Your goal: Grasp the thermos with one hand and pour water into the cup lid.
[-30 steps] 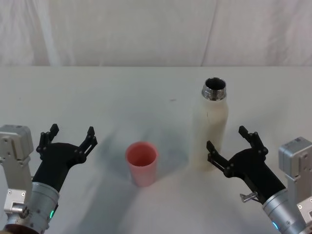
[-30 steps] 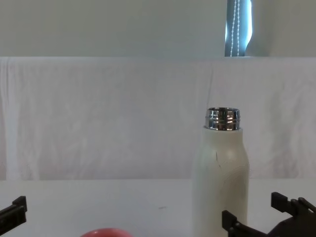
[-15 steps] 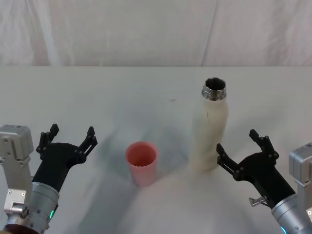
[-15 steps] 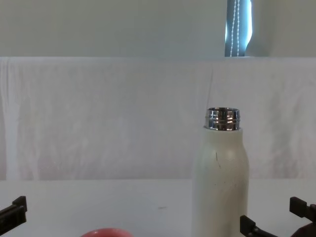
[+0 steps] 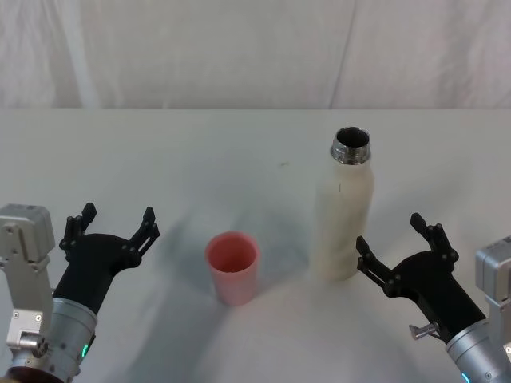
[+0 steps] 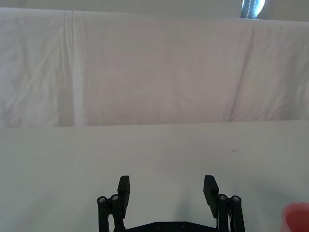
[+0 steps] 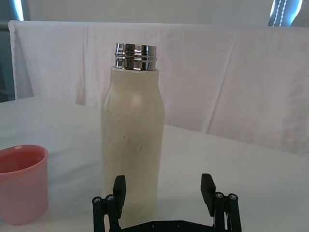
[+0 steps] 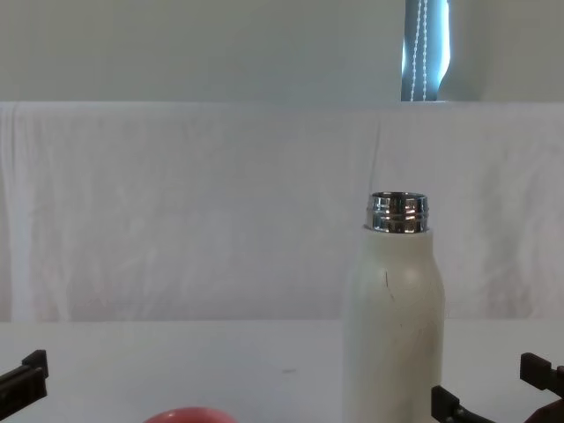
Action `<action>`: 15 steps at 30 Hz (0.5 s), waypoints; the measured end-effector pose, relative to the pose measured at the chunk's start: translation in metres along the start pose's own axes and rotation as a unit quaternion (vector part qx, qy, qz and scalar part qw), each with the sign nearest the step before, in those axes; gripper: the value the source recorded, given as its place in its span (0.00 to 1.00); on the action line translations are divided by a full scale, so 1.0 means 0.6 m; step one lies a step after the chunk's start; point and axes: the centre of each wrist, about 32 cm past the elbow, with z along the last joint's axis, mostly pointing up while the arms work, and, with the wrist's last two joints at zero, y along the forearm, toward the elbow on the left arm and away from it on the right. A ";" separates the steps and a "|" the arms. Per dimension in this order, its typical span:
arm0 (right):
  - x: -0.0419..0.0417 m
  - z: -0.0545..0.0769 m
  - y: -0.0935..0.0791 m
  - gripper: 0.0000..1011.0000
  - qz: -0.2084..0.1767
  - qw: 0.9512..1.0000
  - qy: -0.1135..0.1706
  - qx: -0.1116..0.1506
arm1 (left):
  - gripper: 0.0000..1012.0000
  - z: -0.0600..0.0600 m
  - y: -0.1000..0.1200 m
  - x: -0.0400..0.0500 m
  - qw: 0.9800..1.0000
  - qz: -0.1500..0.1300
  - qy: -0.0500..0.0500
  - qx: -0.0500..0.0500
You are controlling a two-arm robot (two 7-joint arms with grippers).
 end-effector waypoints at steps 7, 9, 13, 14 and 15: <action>0.000 0.000 0.000 0.99 0.001 1.000 0.000 0.000 | 0.99 0.000 0.000 0.000 1.000 0.000 0.000 0.000; 0.000 0.000 0.000 0.99 0.001 1.000 0.000 0.000 | 0.99 0.000 0.000 0.000 1.000 0.000 0.000 0.000; 0.000 0.000 0.001 0.99 0.001 1.000 0.000 0.001 | 0.99 0.000 0.000 0.000 1.000 0.000 0.000 0.000; 0.000 0.000 0.001 0.99 0.001 1.000 0.000 0.001 | 0.99 0.000 0.000 0.000 1.000 0.000 0.000 0.000; 0.000 0.000 0.001 0.99 0.001 1.000 0.000 0.001 | 0.99 0.000 0.000 0.000 1.000 0.000 0.000 0.000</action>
